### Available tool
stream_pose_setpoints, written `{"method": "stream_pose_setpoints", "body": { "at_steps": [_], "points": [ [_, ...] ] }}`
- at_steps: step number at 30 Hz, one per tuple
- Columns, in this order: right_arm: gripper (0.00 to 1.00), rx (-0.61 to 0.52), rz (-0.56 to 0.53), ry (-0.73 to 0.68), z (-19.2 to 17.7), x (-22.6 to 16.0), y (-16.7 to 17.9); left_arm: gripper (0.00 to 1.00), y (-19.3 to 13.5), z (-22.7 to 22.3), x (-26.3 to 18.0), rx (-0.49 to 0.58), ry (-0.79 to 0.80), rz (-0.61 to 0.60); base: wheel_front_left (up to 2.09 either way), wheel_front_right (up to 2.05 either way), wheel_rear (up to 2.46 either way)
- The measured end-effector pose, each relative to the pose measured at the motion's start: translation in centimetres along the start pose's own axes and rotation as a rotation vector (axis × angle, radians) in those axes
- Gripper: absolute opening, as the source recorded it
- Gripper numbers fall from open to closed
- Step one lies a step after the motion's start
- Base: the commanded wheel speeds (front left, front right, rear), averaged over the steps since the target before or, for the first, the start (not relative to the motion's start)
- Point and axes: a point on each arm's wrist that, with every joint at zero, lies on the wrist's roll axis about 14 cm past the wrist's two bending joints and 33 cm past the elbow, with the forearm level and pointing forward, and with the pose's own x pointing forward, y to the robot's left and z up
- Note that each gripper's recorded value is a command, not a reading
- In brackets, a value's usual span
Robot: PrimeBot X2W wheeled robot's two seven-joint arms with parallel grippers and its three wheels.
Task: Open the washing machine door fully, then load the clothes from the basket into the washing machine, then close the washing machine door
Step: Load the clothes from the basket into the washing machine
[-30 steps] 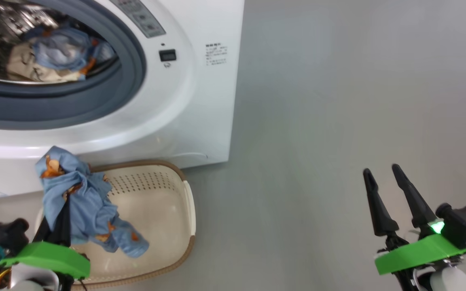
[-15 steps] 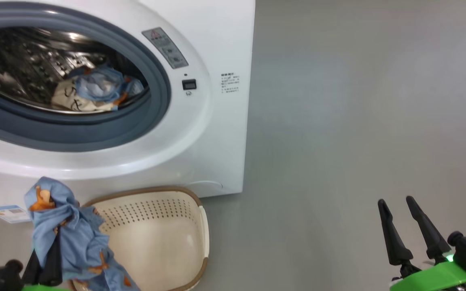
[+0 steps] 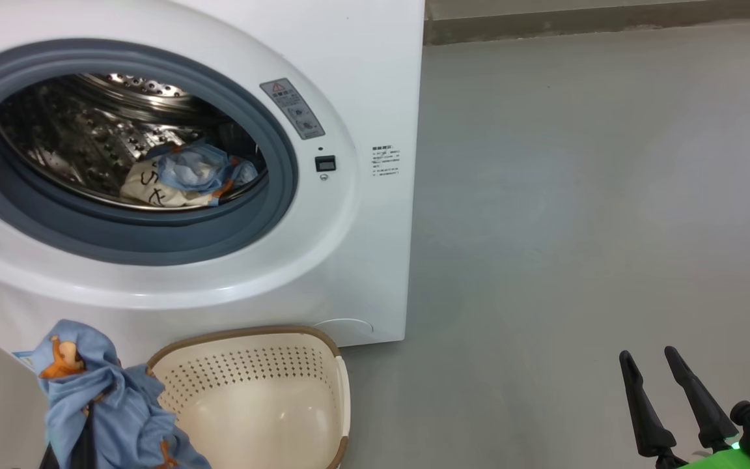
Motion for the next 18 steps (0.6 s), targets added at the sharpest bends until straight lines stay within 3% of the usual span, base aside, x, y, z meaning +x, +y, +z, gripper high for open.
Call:
{"method": "stream_pose_setpoints", "body": {
  "at_steps": [14,18],
  "points": [
    [1.00,0.004,-0.009,0.024,-0.7,-0.2,-0.2,0.00,-0.7,-0.7,0.0,-0.004,0.020,-0.017,0.00,0.00,0.00],
    [1.00,0.014,-0.017,0.046,-1.5,0.1,-0.2,0.00,-1.5,0.5,2.6,-0.002,-0.017,-0.048,0.00,0.00,0.00]
  ]
}}
